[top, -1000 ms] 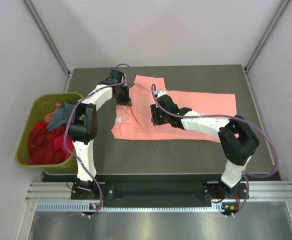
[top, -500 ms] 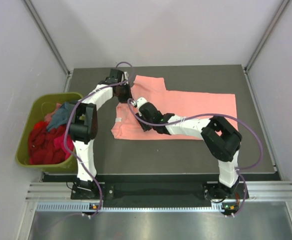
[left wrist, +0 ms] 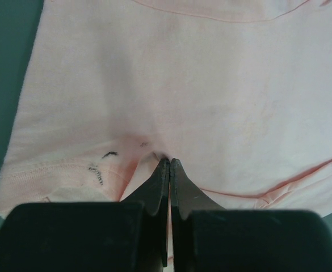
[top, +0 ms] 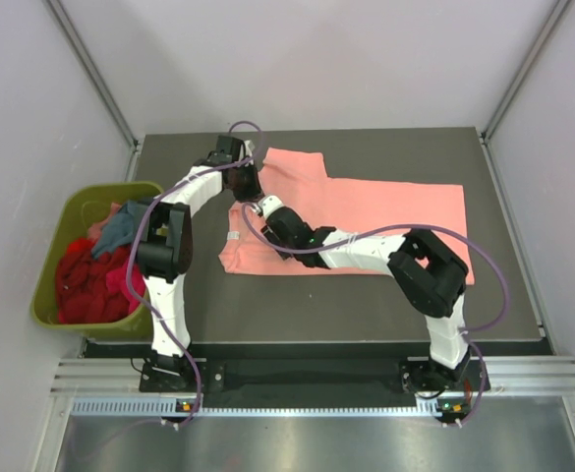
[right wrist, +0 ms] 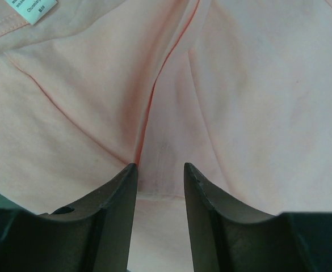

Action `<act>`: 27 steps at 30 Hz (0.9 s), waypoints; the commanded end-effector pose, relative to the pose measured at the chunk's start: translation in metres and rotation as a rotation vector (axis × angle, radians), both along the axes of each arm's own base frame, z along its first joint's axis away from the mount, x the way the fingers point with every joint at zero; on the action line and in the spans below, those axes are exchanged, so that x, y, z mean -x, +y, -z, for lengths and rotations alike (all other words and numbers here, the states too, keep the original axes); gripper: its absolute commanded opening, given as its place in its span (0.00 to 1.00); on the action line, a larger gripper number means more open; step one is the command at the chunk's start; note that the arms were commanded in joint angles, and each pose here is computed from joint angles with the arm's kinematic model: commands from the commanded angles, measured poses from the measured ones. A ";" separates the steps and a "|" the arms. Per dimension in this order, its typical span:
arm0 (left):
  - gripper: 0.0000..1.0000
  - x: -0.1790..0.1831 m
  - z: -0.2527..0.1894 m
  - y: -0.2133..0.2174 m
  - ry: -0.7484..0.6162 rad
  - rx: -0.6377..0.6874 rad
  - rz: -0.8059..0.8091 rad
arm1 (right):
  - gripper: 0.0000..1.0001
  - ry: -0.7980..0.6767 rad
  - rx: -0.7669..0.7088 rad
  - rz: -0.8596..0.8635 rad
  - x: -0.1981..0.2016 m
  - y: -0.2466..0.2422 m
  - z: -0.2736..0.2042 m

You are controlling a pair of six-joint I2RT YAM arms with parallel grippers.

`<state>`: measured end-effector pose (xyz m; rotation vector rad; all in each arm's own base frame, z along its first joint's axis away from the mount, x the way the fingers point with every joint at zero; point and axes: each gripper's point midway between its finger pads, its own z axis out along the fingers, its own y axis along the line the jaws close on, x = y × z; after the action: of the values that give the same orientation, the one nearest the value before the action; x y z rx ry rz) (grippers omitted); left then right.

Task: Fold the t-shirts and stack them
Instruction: Fold the tshirt

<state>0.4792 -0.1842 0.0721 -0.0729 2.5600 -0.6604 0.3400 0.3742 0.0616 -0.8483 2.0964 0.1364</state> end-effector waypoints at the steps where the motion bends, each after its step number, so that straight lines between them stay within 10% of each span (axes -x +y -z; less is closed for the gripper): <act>1: 0.00 -0.020 -0.018 -0.008 -0.087 0.038 0.020 | 0.39 -0.058 -0.037 -0.013 -0.003 0.018 -0.019; 13: 0.00 -0.020 -0.013 -0.008 -0.075 0.044 0.018 | 0.36 -0.091 0.021 0.034 -0.003 0.016 -0.009; 19: 0.00 -0.021 -0.013 -0.008 -0.079 0.039 0.017 | 0.02 -0.167 0.070 0.125 -0.014 -0.003 -0.017; 27: 0.00 -0.026 -0.005 -0.002 -0.082 0.000 -0.001 | 0.00 -0.264 0.121 0.247 -0.034 -0.033 -0.037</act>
<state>0.4823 -0.1865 0.0613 -0.0714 2.5700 -0.6708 0.3580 0.3491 0.0721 -0.7339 2.0121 -0.1690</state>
